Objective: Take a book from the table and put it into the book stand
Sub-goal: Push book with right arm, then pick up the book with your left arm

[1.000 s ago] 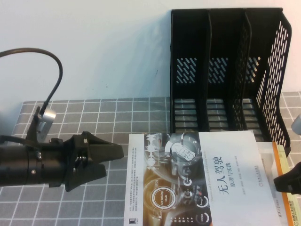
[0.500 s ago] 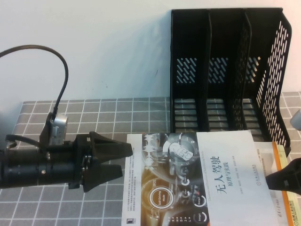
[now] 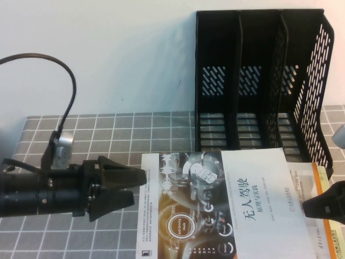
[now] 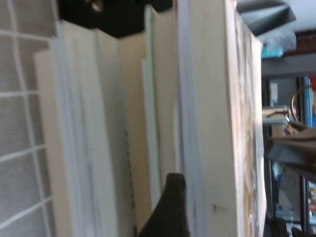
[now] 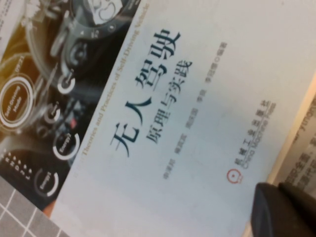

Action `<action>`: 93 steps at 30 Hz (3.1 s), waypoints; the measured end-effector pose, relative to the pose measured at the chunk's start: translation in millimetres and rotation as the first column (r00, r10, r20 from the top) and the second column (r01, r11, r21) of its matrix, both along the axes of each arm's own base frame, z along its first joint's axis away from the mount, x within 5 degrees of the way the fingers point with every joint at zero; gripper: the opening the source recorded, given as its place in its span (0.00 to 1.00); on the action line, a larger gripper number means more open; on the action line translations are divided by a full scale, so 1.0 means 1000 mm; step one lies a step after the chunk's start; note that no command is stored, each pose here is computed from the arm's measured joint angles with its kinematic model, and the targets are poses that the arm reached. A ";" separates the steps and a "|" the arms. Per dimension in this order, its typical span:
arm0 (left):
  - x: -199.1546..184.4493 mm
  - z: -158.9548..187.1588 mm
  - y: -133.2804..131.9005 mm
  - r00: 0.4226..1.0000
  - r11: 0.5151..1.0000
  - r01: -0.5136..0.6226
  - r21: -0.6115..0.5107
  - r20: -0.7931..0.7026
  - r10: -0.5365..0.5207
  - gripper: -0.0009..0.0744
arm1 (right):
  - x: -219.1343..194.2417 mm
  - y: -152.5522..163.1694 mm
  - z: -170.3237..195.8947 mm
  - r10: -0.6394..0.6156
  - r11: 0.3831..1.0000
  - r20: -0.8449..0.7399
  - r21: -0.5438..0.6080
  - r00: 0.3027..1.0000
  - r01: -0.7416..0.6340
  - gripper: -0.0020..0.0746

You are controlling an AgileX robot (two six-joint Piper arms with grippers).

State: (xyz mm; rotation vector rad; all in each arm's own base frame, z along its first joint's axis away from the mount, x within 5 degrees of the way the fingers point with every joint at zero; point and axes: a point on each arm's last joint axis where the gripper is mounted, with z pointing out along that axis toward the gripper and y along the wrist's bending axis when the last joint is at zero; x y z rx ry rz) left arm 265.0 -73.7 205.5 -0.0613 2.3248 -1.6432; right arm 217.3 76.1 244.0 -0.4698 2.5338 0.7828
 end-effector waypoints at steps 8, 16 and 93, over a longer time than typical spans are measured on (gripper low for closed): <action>-0.002 -0.004 0.011 1.000 0.999 0.018 0.051 -0.009 -0.018 0.86 | -0.003 0.002 0.001 0.030 0.999 -0.023 0.026 0.999 -0.029 0.02; -0.001 -0.003 0.011 1.000 0.999 0.008 0.041 -0.008 -0.008 0.86 | -0.002 0.008 0.006 0.041 0.995 0.008 0.096 0.999 -0.042 0.02; 0.050 0.144 -0.013 0.976 0.990 -0.052 0.131 0.217 0.023 0.14 | 0.002 0.007 -0.006 0.105 0.977 0.050 -0.189 0.993 -0.094 0.02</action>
